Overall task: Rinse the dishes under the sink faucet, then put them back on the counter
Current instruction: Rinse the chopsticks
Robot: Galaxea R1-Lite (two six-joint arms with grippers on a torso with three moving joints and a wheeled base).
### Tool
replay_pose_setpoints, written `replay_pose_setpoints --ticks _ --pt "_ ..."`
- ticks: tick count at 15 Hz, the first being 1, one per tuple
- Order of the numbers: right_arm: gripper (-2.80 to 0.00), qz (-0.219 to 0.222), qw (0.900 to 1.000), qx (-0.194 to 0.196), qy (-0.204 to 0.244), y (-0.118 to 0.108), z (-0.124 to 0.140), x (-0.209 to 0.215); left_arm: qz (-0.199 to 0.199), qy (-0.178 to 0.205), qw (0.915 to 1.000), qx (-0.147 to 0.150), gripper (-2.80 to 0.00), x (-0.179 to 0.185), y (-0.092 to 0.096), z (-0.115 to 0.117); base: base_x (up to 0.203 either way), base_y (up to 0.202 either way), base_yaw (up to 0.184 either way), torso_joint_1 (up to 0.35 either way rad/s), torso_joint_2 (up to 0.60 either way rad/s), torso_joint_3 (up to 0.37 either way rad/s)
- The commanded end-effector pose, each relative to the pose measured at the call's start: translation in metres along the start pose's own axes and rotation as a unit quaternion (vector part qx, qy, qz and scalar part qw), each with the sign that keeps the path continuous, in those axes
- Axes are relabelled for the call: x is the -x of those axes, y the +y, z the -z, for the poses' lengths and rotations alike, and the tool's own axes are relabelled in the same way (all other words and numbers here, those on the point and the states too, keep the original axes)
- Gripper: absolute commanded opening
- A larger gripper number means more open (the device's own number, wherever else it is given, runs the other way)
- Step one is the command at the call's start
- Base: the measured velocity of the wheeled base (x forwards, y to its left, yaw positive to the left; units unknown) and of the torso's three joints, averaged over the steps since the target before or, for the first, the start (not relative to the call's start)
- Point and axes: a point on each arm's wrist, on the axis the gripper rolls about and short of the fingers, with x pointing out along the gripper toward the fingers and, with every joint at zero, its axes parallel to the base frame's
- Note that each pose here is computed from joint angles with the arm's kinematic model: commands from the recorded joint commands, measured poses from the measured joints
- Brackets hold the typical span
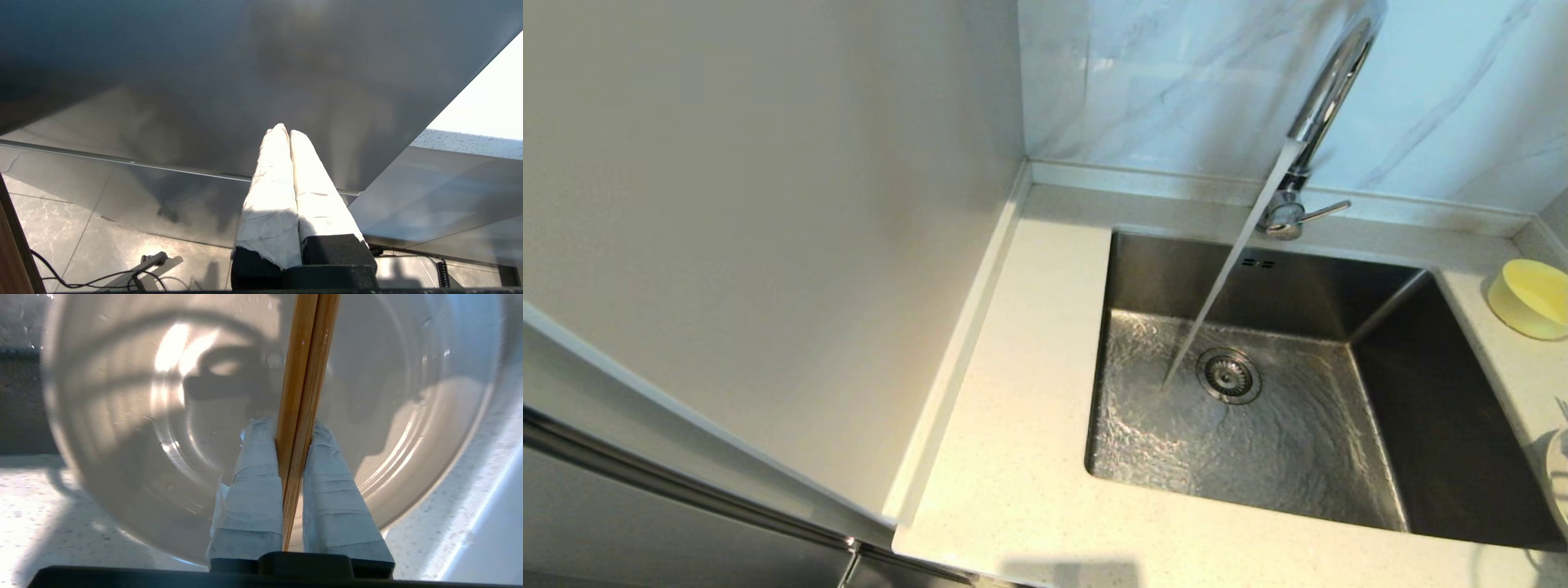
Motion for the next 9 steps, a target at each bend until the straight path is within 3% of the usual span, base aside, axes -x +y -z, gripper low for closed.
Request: replay_pose_setpoints --ticks 1,5,9 --pt "-2.80 0.007 1.000 0.012 -0.020 0.006 -0.004 0.012 0.000 0.000 1.0000 0.000 -2.80 0.000 0.000 0.000 0.000 0.000 0.000 0.000 0.00 0.000" --pt "-2.80 0.004 0.995 0.063 -0.080 0.033 -0.027 0.037 0.000 0.000 1.0000 0.000 -2.80 0.000 0.000 0.000 0.000 0.000 0.000 0.000 0.00 0.000" --pt "-2.80 -0.033 0.976 0.170 -0.129 0.095 -0.052 0.055 0.000 0.000 1.0000 0.000 -2.80 0.000 0.000 0.000 0.000 0.000 0.000 0.000 0.00 0.000"
